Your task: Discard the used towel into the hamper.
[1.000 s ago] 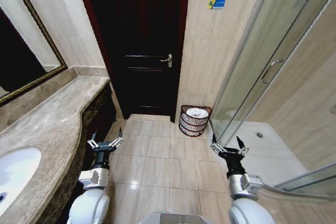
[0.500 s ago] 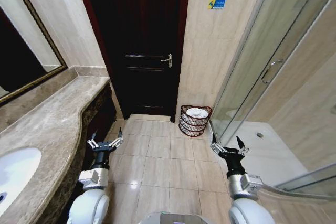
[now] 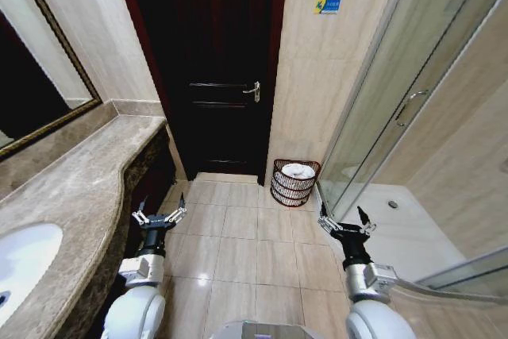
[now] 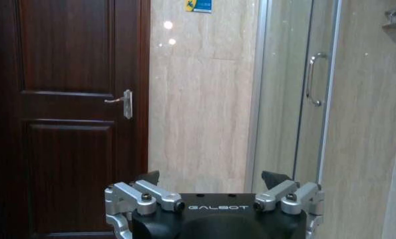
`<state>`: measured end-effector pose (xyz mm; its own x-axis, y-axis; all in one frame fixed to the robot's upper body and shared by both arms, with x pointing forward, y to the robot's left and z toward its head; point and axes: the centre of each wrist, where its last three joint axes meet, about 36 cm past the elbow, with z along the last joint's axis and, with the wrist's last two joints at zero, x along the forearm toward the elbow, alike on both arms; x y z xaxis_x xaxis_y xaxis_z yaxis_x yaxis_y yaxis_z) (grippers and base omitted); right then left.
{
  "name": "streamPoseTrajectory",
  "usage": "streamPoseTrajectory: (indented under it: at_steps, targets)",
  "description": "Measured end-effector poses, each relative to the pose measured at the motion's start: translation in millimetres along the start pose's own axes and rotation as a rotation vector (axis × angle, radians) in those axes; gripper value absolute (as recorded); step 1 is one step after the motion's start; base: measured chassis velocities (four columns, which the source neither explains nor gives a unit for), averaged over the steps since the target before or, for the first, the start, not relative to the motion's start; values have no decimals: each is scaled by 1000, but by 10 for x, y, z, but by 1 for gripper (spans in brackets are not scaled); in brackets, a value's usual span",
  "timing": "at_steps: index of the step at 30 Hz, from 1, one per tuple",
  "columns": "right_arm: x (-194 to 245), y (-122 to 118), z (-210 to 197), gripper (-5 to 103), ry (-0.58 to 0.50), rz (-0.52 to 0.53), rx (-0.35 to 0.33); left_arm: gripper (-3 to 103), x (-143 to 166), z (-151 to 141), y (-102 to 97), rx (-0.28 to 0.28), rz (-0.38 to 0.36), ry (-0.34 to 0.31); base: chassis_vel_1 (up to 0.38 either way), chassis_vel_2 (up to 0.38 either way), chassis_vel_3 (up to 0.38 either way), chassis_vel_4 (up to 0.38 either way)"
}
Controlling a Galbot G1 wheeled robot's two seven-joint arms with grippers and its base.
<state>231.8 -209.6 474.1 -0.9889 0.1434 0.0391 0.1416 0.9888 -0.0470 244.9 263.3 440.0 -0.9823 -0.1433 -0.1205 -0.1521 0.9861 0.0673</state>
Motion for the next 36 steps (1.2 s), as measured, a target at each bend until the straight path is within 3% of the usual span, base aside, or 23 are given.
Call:
streamPoseTrajectory:
  at_steps: [36]
  targets:
    - [0,0,1,100,0,0,0,100,0,1,0,0,0,0,0,0,0,0]
